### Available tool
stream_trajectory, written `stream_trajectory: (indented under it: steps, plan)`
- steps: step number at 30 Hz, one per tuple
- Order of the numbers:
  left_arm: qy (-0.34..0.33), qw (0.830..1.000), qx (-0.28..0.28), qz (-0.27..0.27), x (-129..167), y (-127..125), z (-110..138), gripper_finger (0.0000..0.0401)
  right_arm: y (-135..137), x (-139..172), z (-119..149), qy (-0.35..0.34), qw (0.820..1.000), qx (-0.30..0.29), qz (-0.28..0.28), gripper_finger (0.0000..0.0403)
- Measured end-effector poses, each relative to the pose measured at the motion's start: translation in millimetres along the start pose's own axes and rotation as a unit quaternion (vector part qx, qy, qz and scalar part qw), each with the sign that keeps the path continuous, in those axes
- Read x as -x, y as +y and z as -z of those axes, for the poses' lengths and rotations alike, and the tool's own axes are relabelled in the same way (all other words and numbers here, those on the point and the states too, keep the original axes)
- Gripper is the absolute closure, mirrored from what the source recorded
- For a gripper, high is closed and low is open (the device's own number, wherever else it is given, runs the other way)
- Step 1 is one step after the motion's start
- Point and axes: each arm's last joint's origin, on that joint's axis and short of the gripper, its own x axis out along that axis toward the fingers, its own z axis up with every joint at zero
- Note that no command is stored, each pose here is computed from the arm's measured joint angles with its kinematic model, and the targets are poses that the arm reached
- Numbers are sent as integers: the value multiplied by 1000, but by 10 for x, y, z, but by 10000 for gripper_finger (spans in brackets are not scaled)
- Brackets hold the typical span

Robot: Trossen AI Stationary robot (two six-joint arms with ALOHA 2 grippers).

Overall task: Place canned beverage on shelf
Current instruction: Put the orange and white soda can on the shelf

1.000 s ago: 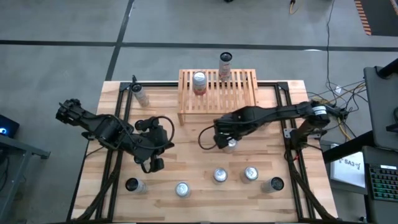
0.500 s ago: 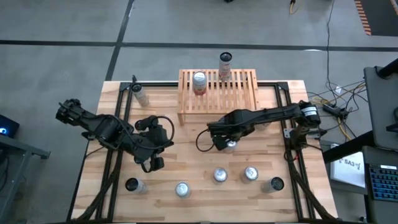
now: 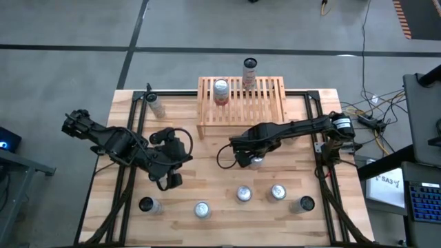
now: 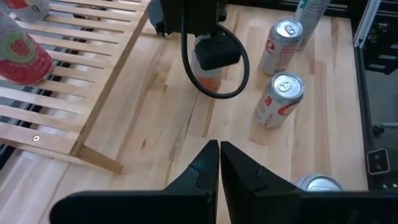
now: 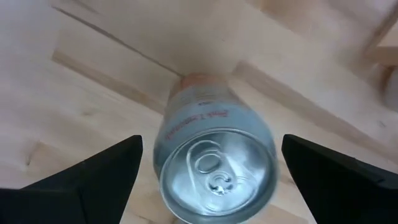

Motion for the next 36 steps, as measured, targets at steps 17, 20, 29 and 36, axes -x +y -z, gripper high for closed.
stream_trajectory:
  steps: [17, 20, 29, 36]
  plan:
    - [-23, 1000, 12, -1, 0, -14, -39, 401, -14, -202, 51, 15, 999, 29, -4, 117]
    - [-29, 999, 17, 2, -1, -21, -52, 401, 1, -171, 54, 16, 999, 40, -9, 117]
    - [-35, 999, 26, -15, -33, 85, -128, 401, -38, 527, 81, -17, 993, 75, -84, 117]
    - [-51, 998, 4, -32, -8, 217, -258, 401, -230, 1306, 70, -78, 981, 104, -144, 117]
